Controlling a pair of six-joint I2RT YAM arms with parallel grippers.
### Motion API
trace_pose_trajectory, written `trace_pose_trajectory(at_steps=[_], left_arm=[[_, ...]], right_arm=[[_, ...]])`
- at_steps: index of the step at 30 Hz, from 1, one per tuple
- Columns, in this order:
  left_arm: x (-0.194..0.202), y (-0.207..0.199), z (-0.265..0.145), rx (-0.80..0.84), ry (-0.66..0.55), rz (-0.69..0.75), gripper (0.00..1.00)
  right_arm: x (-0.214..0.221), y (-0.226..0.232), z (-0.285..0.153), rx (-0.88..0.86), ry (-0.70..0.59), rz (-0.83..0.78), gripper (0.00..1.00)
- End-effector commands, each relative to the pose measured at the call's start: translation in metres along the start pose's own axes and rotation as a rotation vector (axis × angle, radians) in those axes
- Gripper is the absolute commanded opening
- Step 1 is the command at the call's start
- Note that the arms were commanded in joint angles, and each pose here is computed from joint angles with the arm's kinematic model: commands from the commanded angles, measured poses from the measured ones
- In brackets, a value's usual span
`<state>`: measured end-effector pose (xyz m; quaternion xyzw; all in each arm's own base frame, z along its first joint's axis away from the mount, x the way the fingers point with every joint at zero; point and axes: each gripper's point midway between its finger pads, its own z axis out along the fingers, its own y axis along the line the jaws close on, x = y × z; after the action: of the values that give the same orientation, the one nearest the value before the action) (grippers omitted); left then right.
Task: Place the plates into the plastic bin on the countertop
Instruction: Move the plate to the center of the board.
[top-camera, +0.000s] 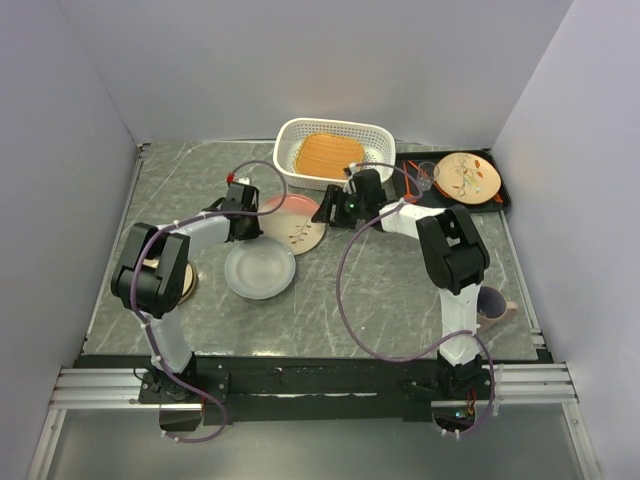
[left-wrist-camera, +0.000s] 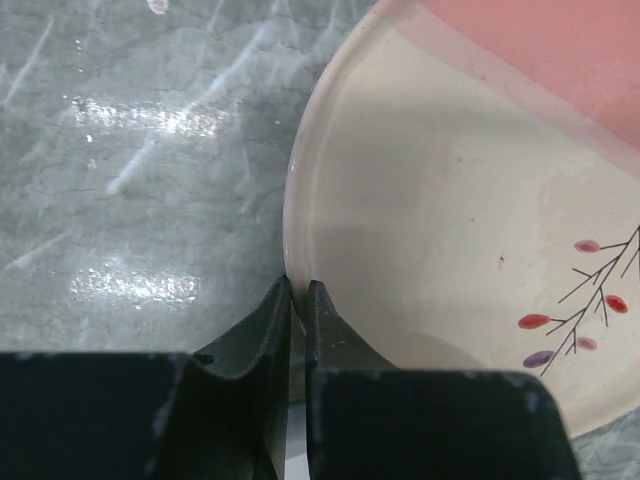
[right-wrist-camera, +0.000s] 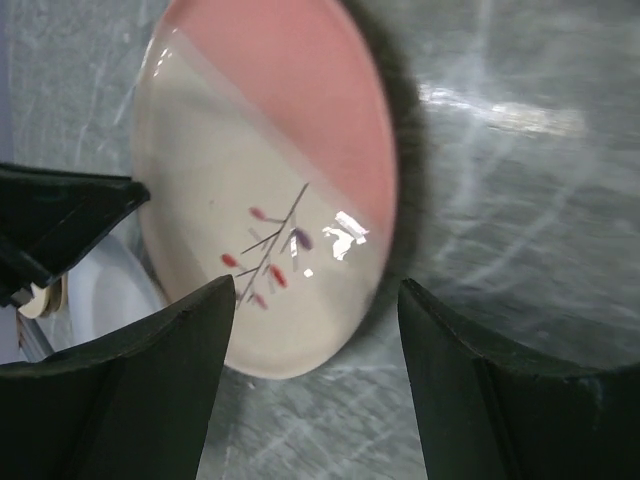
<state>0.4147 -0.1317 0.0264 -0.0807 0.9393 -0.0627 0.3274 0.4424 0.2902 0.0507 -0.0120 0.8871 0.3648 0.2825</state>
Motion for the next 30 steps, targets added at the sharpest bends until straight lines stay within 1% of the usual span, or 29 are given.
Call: trace_pose_trajectory(at_steps=[1, 5, 9, 15, 23, 29, 30], left_arm=[[0.074, 0.019, -0.007, -0.062, 0.231, 0.140, 0.01], [0.070, 0.017, -0.011, -0.056, 0.217, 0.160, 0.01], [0.058, 0.013, -0.014, -0.046, 0.183, 0.175, 0.01], [0.051, 0.010, -0.011, -0.044, 0.165, 0.206, 0.01], [0.049, -0.002, -0.006, -0.024, 0.148, 0.225, 0.01], [0.051, -0.008, 0.001, -0.036, 0.144, 0.239, 0.01], [0.051, -0.010, 0.001, -0.036, 0.141, 0.245, 0.01]], right_arm=[[-0.021, -0.020, -0.004, 0.038, -0.070, 0.012, 0.73], [-0.019, -0.028, 0.000, 0.057, -0.066, 0.030, 0.72], [-0.013, -0.029, 0.010, 0.022, -0.049, 0.053, 0.70], [-0.003, -0.024, 0.016, -0.039, -0.014, 0.070, 0.69], [0.018, -0.019, 0.019, -0.107, 0.057, 0.117, 0.67], [0.032, -0.018, 0.015, -0.120, 0.078, 0.138, 0.65], [0.032, -0.013, 0.014, -0.143, 0.080, 0.139, 0.65]])
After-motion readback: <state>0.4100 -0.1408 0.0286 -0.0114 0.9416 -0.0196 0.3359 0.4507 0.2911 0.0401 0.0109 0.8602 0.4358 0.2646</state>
